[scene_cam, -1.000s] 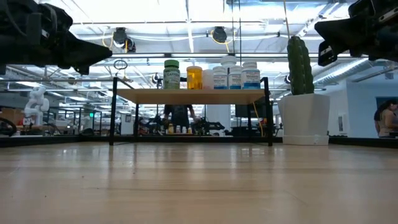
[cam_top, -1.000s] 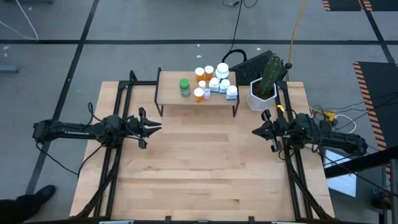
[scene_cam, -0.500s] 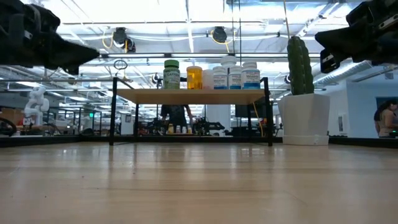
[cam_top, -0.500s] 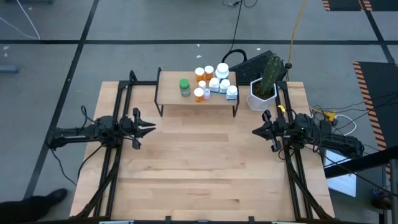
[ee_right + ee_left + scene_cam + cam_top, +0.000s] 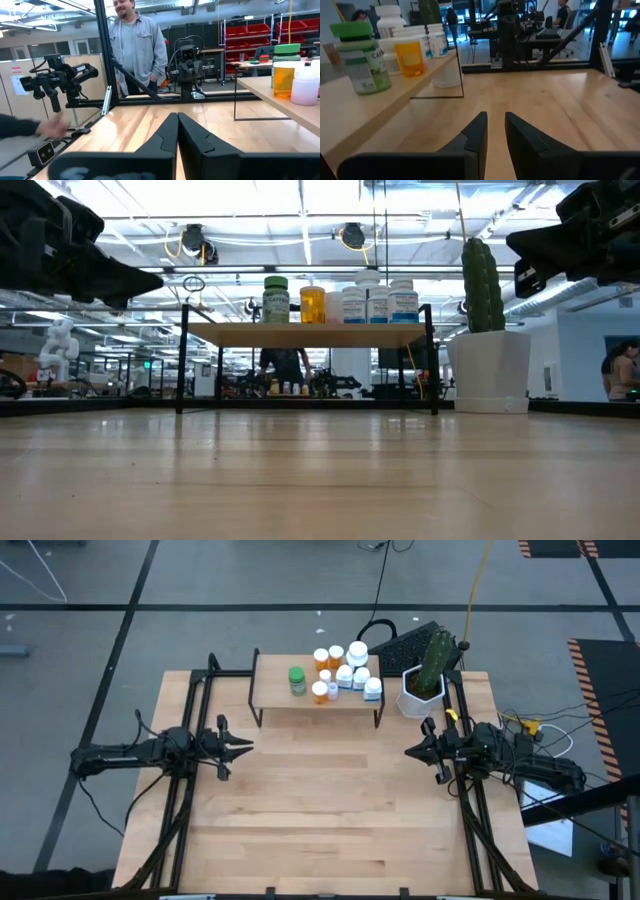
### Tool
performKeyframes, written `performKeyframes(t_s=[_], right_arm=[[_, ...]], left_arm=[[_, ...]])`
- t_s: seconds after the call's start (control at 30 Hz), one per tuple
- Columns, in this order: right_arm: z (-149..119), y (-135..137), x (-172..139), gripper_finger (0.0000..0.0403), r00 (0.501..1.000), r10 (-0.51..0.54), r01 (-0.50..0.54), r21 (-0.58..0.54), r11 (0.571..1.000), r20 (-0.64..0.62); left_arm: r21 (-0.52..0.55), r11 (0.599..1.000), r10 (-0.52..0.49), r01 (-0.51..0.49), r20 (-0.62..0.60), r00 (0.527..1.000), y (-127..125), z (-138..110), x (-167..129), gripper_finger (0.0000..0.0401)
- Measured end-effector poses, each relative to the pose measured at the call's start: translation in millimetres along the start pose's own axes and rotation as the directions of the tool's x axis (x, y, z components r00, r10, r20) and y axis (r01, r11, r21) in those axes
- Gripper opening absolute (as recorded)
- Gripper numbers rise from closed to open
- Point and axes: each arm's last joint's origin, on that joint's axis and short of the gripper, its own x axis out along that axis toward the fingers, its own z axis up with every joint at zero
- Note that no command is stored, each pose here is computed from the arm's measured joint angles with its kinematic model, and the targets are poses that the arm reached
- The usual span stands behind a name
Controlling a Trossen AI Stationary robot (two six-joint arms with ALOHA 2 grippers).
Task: Pick and place medicine bottles onto shelf by color
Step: Return to Home Position
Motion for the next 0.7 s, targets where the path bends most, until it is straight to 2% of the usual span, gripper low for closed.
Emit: performKeyframes(t_s=[0.1,0.7], right_arm=[[0.0,0.0,0.0,0.0002,1.0,0.0,0.0,0.0,1.0,0.0],[0.2,0.0,0.0,0.0002,1.0,0.001,-0.001,-0.001,1.0,0.003]], left_arm=[[-0.028,1.0,0.002,-0.002,-0.006,1.0,0.0,-0.4,0.8,0.0069],[-0.024,1.0,0.006,-0.006,0.001,1.0,0.1,0.0,1.2,0.007]])
